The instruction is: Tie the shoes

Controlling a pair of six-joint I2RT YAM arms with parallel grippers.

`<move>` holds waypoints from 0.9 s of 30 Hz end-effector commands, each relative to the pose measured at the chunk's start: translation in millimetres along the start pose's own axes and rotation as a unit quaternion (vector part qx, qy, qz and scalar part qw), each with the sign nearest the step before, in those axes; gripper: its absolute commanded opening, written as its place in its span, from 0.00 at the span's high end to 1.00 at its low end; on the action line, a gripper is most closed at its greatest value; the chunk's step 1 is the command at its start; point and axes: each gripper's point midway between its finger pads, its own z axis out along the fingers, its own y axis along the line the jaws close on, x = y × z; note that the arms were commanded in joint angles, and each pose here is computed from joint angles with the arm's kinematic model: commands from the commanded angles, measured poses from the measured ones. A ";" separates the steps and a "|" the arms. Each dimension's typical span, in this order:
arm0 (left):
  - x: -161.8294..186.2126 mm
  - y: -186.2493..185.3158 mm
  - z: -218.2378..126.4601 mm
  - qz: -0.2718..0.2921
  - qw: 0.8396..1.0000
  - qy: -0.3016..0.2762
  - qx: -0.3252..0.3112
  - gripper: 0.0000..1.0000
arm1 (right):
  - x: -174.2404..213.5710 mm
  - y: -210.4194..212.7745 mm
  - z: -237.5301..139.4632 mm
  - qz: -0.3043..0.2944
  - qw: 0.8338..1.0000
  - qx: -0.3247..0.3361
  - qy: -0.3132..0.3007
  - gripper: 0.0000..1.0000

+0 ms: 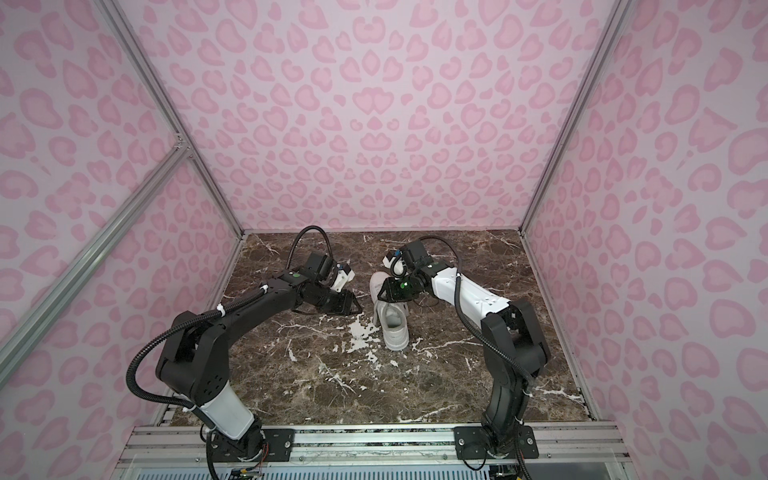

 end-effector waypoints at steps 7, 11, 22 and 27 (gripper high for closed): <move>3.1 1.5 -8.2 0.010 1.000 -0.023 -0.005 0.54 | -24.4 13.2 8.4 -0.011 1.000 -0.023 -0.002 0.66; -15.1 -7.4 -7.4 0.034 0.999 -0.038 0.008 0.54 | -30.9 7.8 -16.1 -0.008 1.000 -0.012 -0.027 0.66; -32.8 -5.6 24.9 -0.022 0.999 -0.011 0.033 0.54 | 2.0 -30.8 -11.2 0.026 1.000 -0.006 0.007 0.67; -40.4 4.4 44.0 -0.072 0.996 -0.007 0.051 0.54 | 9.9 -20.0 1.8 0.037 0.998 -0.040 0.015 0.67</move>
